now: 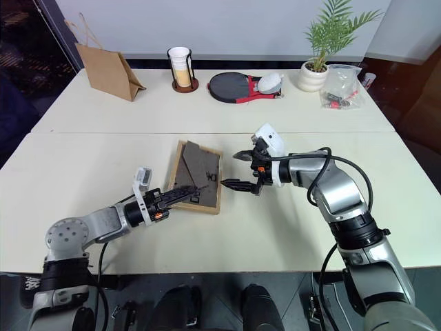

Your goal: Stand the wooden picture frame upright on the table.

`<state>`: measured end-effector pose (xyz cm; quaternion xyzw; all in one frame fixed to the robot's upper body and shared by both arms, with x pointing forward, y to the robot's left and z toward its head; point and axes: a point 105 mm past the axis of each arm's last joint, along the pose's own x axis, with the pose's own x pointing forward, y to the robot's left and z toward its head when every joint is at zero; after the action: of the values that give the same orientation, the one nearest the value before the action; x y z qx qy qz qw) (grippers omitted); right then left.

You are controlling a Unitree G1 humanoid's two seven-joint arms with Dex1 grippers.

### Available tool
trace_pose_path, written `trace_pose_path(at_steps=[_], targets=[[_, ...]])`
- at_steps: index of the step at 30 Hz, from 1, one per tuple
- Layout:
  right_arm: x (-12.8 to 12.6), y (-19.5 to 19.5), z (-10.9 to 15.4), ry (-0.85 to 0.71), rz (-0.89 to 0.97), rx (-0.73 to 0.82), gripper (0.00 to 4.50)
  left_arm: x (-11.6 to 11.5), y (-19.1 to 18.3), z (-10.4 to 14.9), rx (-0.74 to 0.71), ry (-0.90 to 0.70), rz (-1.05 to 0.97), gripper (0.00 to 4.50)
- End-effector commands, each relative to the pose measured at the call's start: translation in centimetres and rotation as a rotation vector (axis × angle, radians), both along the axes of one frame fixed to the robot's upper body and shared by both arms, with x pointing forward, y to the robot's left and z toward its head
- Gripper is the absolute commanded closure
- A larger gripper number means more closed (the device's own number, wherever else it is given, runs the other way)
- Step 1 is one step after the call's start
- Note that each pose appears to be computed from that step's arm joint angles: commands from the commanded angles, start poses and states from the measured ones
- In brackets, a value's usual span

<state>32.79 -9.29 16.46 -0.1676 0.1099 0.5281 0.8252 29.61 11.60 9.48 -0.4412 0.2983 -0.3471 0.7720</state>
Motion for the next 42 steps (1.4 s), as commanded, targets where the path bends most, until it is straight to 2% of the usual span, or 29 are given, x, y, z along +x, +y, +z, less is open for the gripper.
trace_pose_path(at_steps=[1, 2, 15, 18, 20, 22, 23, 24, 27, 30, 33, 37, 42], targets=[[-0.5, 0.3, 1.1, -0.037, 0.011, 0.02, 0.0, -0.4, 0.6, 0.4, 0.002, 0.001, 0.008, 0.37], [-0.5, 0.3, 1.1, -0.036, 0.012, 0.022, 0.0, -0.5, 0.9, 0.3, 0.003, 0.004, 0.012, 0.03], [-0.6, 0.8, 1.2, -0.051, 0.012, 0.024, 0.0, -1.5, 3.4, 0.6, -0.003, -0.003, 0.013, 0.03], [-0.5, 0.8, 1.4, -0.063, 0.012, 0.022, 0.0, -1.3, 3.3, 0.4, -0.006, 0.003, 0.016, 0.82], [-0.4, 0.8, 1.5, -0.069, 0.012, 0.023, 0.0, -1.1, 3.1, 0.3, -0.014, 0.004, 0.015, 1.74], [-0.4, 0.9, 1.9, -0.081, 0.016, 0.025, 0.0, -1.1, 2.7, 0.4, -0.032, -0.001, 0.003, 2.84], [-0.3, 1.0, 2.2, -0.092, 0.02, 0.027, 0.0, -1.1, 2.4, 0.5, -0.043, -0.004, -0.004, 3.29], [-0.3, 1.0, 2.5, -0.099, 0.023, 0.029, 0.0, -1.1, 2.3, 0.6, -0.049, -0.007, -0.01, 3.5], [-0.2, 1.1, 3.4, -0.116, 0.03, 0.039, 0.0, -1.1, 2.0, 0.7, -0.059, -0.016, -0.029, 3.47], [-0.7, 1.9, 6.3, -0.149, 0.093, 0.098, 0.0, -1.3, 1.4, 2.6, -0.128, -0.084, -0.068, 3.47], [-1.1, 2.5, 7.8, -0.119, 0.143, 0.157, 0.0, -1.5, 1.1, 4.1, -0.166, -0.138, -0.093, 3.47], [-1.2, 3.4, 8.0, -0.019, 0.198, 0.199, 0.0, -2.0, 0.8, 5.2, -0.173, -0.183, -0.122, 3.47], [0.2, 4.5, 7.0, 0.048, 0.196, 0.206, 0.0, -2.9, 0.3, 5.5, -0.172, -0.207, -0.153, 3.47]])
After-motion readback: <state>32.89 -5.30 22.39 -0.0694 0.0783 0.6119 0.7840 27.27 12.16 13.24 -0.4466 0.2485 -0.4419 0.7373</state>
